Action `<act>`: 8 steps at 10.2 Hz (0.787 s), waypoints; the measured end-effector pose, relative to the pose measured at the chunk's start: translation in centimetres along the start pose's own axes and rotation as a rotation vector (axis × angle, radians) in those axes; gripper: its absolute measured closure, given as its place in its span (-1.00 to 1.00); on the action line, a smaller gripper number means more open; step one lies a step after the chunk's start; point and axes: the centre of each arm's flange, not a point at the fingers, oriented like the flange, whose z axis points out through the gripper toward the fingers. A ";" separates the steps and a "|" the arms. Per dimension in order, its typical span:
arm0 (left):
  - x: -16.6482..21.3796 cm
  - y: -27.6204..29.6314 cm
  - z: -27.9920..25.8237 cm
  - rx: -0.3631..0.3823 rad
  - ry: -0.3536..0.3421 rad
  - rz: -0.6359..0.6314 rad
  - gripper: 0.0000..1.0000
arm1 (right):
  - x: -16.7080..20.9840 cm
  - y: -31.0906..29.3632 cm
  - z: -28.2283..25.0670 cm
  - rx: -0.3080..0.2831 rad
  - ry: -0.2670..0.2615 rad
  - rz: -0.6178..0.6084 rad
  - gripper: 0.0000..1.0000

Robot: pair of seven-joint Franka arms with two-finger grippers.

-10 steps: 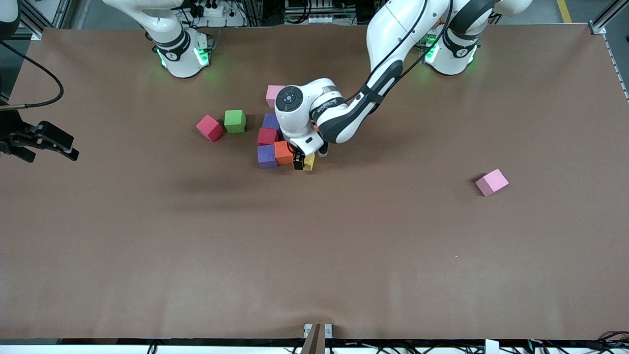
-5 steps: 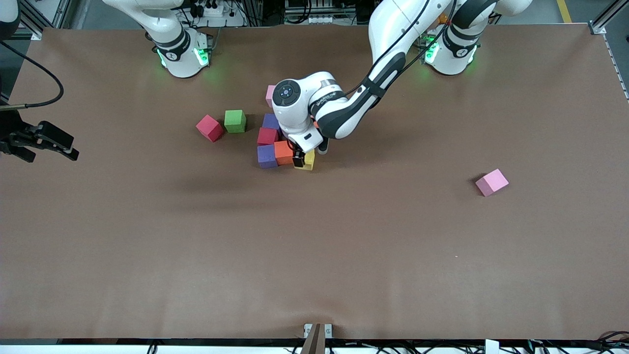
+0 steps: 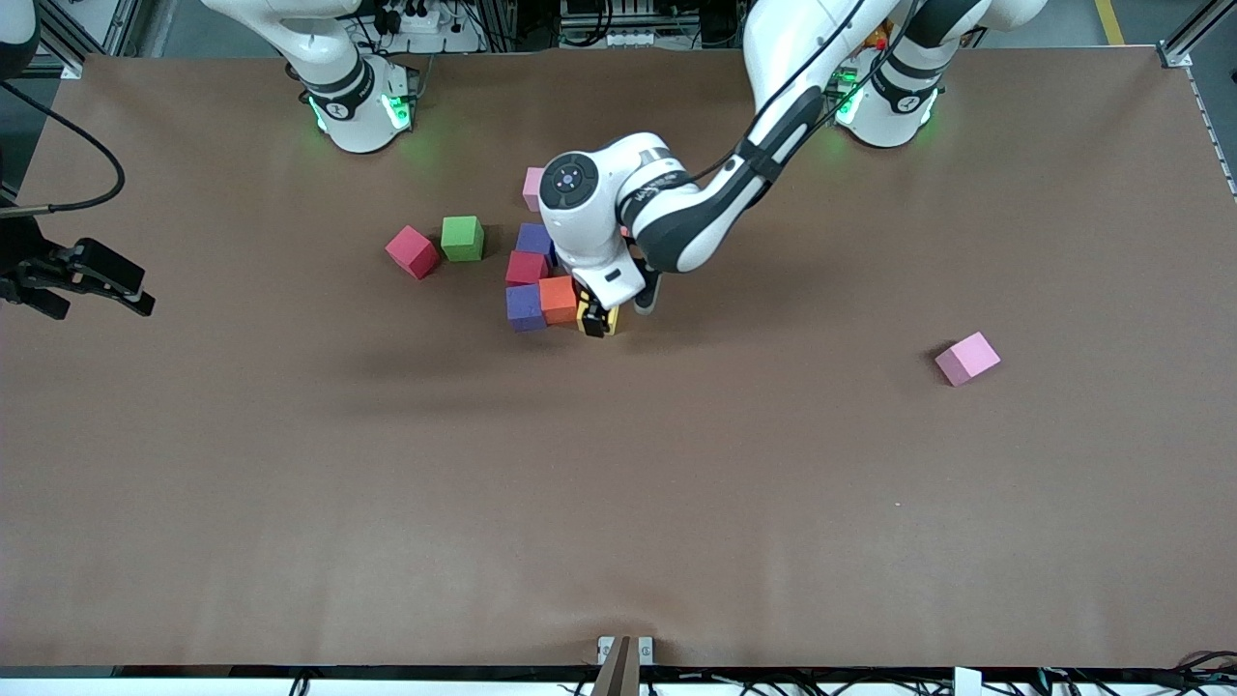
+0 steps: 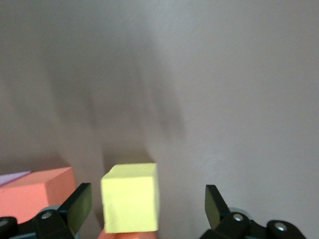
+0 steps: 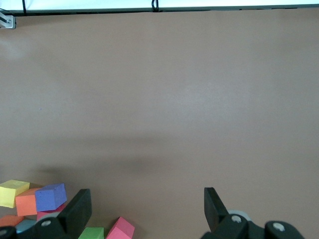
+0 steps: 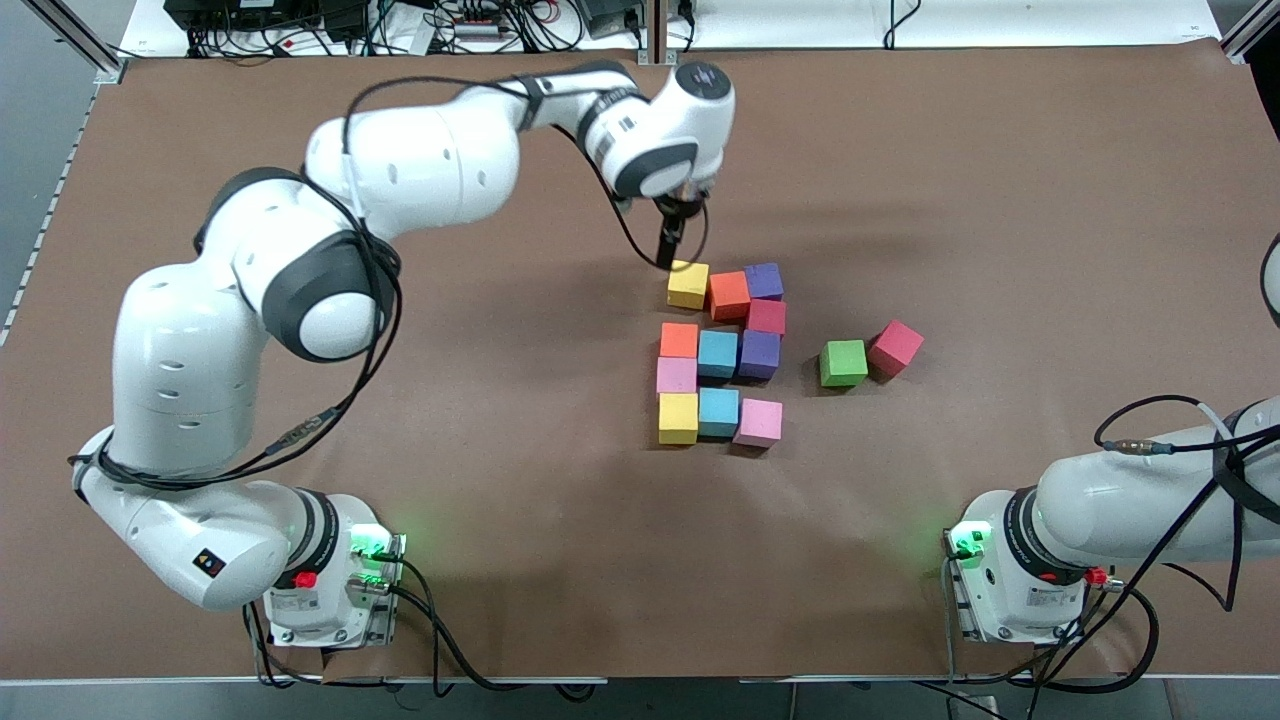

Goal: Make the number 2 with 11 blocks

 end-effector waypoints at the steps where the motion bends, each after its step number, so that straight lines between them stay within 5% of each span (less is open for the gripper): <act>1: 2.8 2.0 -2.6 -0.031 -0.010 0.020 -1.00 | 0.0 0.0 0.0 0.000 0.000 0.000 -1.00; 8: 29.9 10.9 -13.1 -0.135 0.031 0.149 -1.00 | 0.0 -1.2 -0.1 0.003 0.002 -0.021 -1.00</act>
